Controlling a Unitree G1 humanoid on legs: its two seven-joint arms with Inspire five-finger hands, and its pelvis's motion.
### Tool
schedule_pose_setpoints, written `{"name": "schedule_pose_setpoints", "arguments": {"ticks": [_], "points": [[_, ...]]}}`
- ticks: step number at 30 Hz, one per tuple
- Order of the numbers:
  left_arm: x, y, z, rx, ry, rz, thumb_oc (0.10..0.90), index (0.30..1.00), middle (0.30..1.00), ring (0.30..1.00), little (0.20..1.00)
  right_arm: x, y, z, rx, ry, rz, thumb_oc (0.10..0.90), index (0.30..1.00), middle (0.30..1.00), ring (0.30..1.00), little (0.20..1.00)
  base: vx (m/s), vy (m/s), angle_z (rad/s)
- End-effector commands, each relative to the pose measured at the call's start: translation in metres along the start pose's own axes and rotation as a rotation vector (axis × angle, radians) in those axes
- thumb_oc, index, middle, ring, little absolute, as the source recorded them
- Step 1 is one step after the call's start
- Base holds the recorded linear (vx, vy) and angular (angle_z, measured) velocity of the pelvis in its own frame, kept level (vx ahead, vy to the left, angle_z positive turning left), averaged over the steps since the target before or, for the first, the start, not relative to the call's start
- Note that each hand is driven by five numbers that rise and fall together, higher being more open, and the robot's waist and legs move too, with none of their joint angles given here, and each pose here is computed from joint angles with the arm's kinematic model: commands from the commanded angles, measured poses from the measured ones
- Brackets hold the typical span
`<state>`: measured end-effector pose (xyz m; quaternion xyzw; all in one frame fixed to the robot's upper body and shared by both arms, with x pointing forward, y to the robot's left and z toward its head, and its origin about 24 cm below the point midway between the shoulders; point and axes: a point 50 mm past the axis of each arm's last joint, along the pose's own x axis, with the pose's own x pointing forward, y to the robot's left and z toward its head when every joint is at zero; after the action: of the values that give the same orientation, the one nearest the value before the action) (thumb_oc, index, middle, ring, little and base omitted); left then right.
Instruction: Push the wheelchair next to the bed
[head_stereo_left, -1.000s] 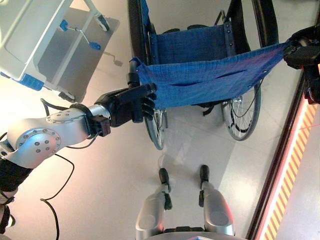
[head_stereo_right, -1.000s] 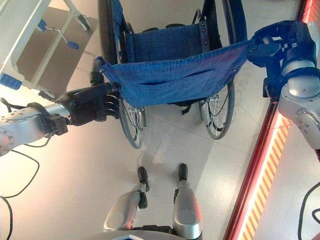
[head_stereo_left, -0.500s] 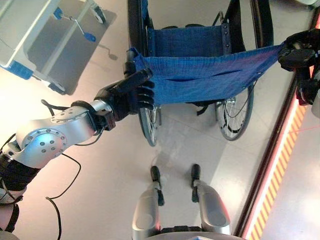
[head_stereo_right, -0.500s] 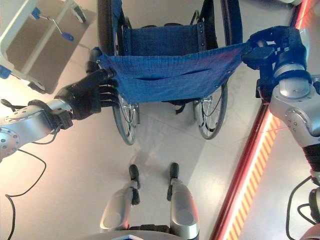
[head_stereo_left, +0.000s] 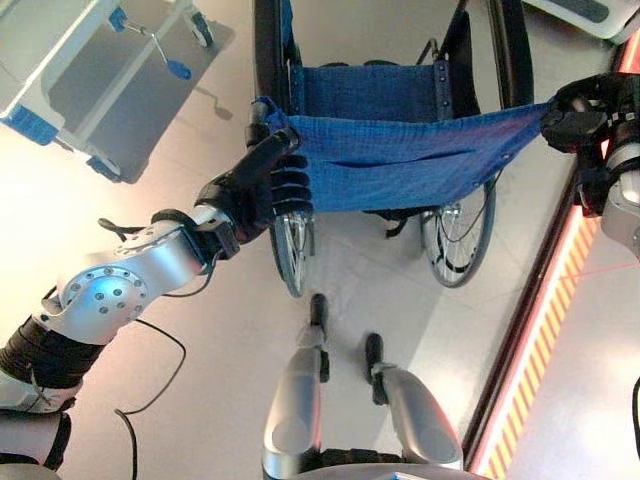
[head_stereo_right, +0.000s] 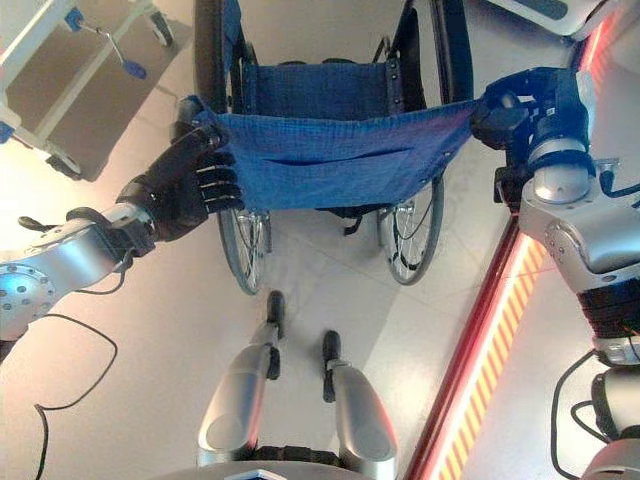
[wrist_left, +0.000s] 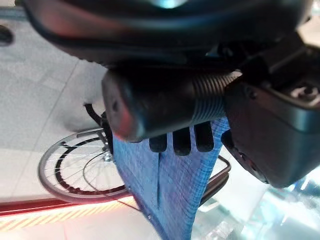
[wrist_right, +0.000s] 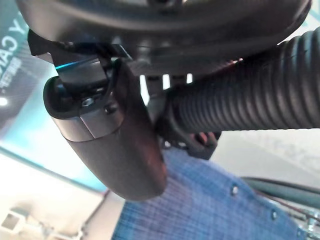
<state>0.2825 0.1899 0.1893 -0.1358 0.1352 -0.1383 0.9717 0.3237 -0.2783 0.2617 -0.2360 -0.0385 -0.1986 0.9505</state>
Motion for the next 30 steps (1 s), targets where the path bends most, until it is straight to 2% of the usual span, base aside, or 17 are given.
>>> {"name": "schedule_pose_setpoints", "arguments": {"ticks": [1,11,16,19,23,30], "points": [[-0.023,0.015,0.076,-0.04,-0.398,0.062,0.4,0.3,0.3,0.3,0.3,-0.03,0.072,0.014,0.156,-0.071,0.407,0.4,0.3,0.3,0.3,0.3,0.49,0.224,-0.75],[-0.018,0.016,0.07,-0.008,-0.32,0.073,0.4,0.3,0.3,0.3,0.3,-0.034,0.081,0.008,0.208,-0.022,0.404,0.4,0.3,0.3,0.3,0.3,0.41,0.205,-0.08],[-0.018,0.011,0.083,-0.009,-0.402,0.078,0.4,0.3,0.3,0.3,0.3,-0.028,0.086,0.026,0.193,-0.078,0.401,0.4,0.3,0.3,0.3,0.3,0.21,0.004,-0.13],[-0.017,0.005,0.1,-0.038,-0.484,0.062,0.4,0.3,0.3,0.3,0.3,-0.022,0.08,0.046,0.182,-0.163,0.382,0.4,0.3,0.3,0.3,0.3,0.1,-0.1,-0.12],[-0.016,-0.007,0.113,-0.022,-0.506,0.025,0.4,0.3,0.3,0.3,0.3,-0.018,0.069,0.069,0.19,-0.234,0.351,0.4,0.3,0.3,0.3,0.3,0.4,-0.286,0.8],[-0.018,0.001,0.104,-0.017,-0.447,0.016,0.4,0.3,0.3,0.3,0.3,-0.017,0.058,0.065,0.189,-0.195,0.376,0.4,0.3,0.3,0.3,0.3,0.55,-0.307,0.57]]}}
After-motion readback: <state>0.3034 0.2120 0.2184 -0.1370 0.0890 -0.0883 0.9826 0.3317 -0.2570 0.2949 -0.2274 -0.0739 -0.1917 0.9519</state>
